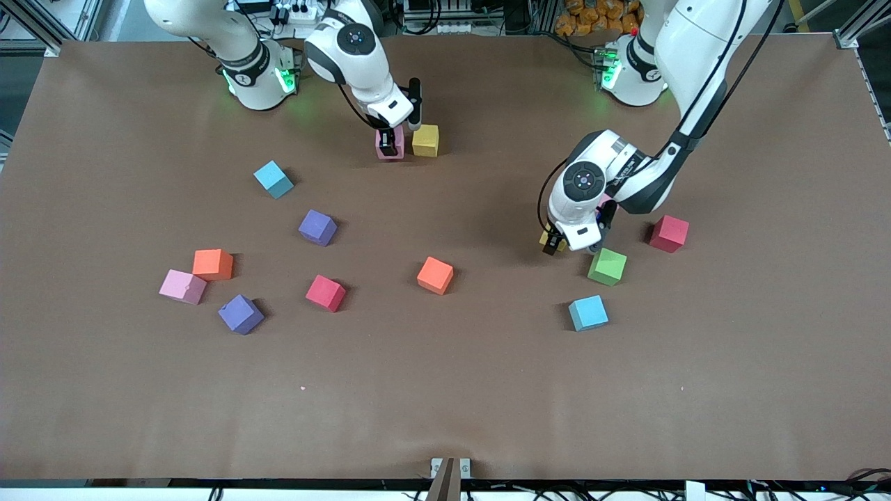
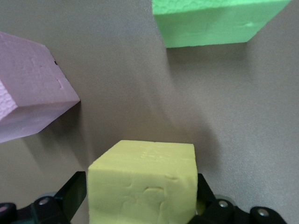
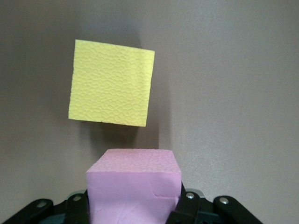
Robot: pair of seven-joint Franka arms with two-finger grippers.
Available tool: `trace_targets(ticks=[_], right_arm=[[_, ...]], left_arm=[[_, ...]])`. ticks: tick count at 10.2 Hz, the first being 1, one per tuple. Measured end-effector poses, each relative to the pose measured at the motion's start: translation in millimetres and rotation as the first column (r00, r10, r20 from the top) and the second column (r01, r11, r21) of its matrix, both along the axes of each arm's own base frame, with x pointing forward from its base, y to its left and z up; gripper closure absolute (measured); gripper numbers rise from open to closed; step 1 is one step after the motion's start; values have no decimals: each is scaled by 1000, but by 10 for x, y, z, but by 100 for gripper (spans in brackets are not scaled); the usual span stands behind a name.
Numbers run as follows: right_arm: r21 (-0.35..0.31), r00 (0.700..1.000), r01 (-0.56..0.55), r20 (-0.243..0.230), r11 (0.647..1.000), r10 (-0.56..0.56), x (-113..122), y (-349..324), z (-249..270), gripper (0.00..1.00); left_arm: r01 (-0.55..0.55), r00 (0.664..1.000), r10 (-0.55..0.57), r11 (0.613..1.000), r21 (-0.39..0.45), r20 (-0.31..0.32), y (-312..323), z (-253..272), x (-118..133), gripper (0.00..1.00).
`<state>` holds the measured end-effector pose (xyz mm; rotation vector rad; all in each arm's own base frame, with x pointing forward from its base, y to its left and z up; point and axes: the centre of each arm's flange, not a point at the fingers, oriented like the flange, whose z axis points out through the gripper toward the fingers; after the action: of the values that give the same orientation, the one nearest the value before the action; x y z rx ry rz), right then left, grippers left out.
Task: Form number 2 with 11 blocks
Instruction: 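Grasp the second yellow cube with the left gripper and carry it toward the row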
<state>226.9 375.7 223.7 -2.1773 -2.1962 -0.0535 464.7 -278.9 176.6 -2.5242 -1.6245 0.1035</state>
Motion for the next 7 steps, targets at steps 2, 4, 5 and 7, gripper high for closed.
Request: trace_targets(ticks=[2, 4, 5, 7], right_arm=[[4, 1000, 14, -9, 1000, -14, -47, 47, -9, 41], [7, 999, 32, -14, 999, -32, -107, 100, -9, 41], [5, 999, 46, -16, 999, -46, -137, 119, -17, 41], [7, 998, 54, -17, 999, -54, -197, 175, -11, 41]], left_arm=[[-5, 1000, 5, 1000, -2, 6, 27, 11, 28, 31], [-10, 1000, 11, 1000, -2, 7, 50, 21, 47, 35], [-17, 1000, 17, 1000, 3, 8, 56, 48, 50, 35], [-44, 999, 44, 999, 13, 14, -51, 169, -22, 35]])
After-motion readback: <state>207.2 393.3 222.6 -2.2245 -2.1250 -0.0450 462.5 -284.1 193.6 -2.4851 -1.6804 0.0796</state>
